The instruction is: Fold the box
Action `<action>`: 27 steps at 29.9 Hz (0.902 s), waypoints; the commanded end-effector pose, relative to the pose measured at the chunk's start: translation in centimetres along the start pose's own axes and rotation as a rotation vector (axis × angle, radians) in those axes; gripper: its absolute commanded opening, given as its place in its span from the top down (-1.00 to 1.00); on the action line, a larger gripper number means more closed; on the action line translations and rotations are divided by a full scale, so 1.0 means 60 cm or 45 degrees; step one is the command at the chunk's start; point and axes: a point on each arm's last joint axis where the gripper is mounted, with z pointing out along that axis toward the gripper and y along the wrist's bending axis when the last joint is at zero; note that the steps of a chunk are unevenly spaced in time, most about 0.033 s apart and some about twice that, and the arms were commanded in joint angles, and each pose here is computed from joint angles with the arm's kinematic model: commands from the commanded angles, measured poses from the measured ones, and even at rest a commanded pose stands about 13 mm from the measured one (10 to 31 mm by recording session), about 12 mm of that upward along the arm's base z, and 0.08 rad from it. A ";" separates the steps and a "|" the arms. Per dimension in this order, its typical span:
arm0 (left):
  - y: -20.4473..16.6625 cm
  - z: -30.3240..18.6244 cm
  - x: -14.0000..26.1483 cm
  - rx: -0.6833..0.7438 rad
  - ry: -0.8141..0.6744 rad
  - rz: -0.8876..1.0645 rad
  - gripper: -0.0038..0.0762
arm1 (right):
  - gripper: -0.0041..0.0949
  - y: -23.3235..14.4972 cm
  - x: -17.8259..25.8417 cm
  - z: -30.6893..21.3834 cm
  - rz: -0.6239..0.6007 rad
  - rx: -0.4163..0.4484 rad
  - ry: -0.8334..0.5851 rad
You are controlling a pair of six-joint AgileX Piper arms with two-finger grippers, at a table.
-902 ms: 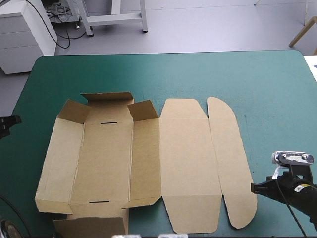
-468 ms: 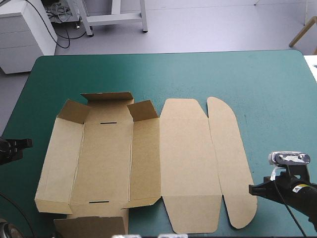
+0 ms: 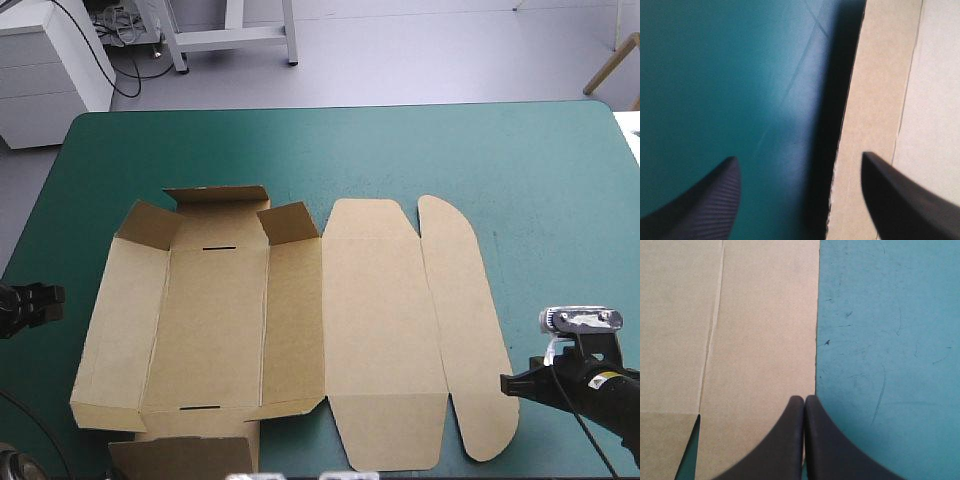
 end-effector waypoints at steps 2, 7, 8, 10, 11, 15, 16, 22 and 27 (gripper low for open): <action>-0.012 -0.019 0.003 0.038 -0.003 -0.019 -0.73 | 0.96 0.001 -0.016 -0.009 -0.013 0.008 -0.088; -0.013 -0.019 0.004 0.040 -0.001 -0.013 -0.73 | 0.96 0.001 -0.016 -0.009 -0.013 0.008 -0.088; -0.013 -0.019 0.004 0.040 -0.001 -0.013 -0.73 | 0.96 0.001 -0.016 -0.009 -0.013 0.008 -0.088; -0.013 -0.019 0.004 0.040 -0.001 -0.013 -0.73 | 0.96 0.001 -0.016 -0.009 -0.016 0.008 -0.088; -0.013 -0.019 0.004 0.040 -0.001 -0.006 -0.73 | 0.96 0.001 -0.016 -0.009 -0.016 0.008 -0.088; -0.013 -0.002 0.014 0.072 0.041 -0.019 -0.73 | 0.96 0.001 -0.016 -0.009 -0.016 0.008 -0.088; -0.014 0.004 0.019 0.088 0.055 -0.018 -0.73 | 0.96 0.001 -0.016 -0.009 -0.016 0.008 -0.088; -0.016 0.063 0.064 0.180 0.190 0.038 -0.73 | 0.96 0.001 -0.016 -0.009 -0.016 0.008 -0.088; -0.026 0.099 0.081 0.287 0.141 0.059 -0.73 | 0.96 0.001 -0.016 -0.009 -0.016 0.008 -0.088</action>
